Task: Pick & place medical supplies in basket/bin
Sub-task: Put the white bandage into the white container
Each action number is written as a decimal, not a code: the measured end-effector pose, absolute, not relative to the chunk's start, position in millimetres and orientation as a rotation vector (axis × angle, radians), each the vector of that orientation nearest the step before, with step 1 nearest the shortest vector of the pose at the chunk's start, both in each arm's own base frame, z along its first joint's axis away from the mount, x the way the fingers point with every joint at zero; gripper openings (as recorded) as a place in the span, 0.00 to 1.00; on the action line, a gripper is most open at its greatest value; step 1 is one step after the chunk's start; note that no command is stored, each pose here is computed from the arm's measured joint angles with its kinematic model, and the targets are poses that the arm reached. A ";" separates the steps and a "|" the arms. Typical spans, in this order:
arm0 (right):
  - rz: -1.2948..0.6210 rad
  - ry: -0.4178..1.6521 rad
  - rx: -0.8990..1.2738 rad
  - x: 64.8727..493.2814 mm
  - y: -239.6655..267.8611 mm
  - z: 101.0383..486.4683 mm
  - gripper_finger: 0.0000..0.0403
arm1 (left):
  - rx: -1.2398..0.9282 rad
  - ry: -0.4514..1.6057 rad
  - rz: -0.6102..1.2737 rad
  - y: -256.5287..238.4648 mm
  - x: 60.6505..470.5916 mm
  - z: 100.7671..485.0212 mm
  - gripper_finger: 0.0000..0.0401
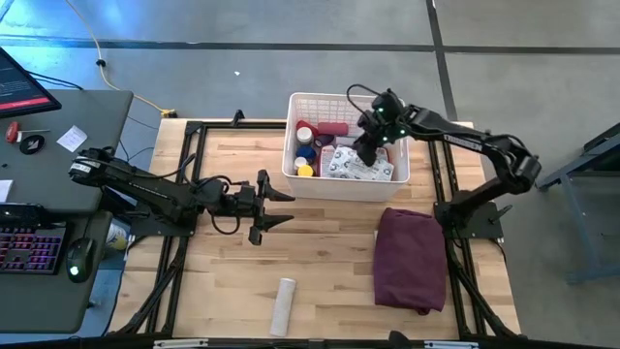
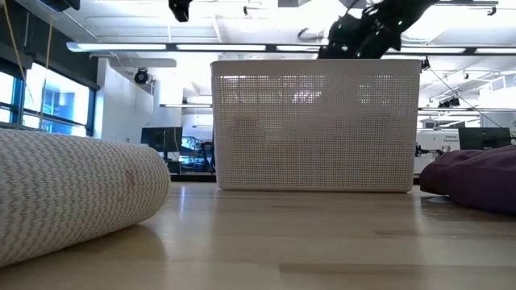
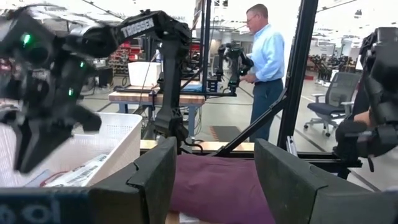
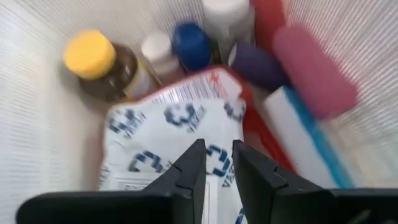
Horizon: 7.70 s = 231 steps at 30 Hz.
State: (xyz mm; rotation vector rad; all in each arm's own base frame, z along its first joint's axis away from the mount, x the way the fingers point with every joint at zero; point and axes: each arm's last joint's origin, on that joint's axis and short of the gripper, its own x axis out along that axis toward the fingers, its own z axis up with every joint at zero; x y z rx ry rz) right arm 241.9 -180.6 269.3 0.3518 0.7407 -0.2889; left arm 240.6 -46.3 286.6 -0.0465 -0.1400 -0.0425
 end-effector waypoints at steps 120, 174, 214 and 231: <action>0.417 0.720 -0.326 219.4 116.1 257.0 0.51 | -0.636 1.632 0.498 -261.5 352.9 166.0 0.48; 0.454 0.705 -0.331 283.5 108.2 206.7 0.72 | -0.028 0.948 0.405 -211.9 416.6 186.8 0.45; 0.597 0.614 -0.230 286.0 114.0 214.5 0.59 | -0.039 0.896 0.395 -214.8 414.7 201.0 0.45; 0.550 0.587 -0.244 287.7 113.8 217.2 0.72 | -0.044 0.879 0.406 -212.9 413.7 206.9 0.45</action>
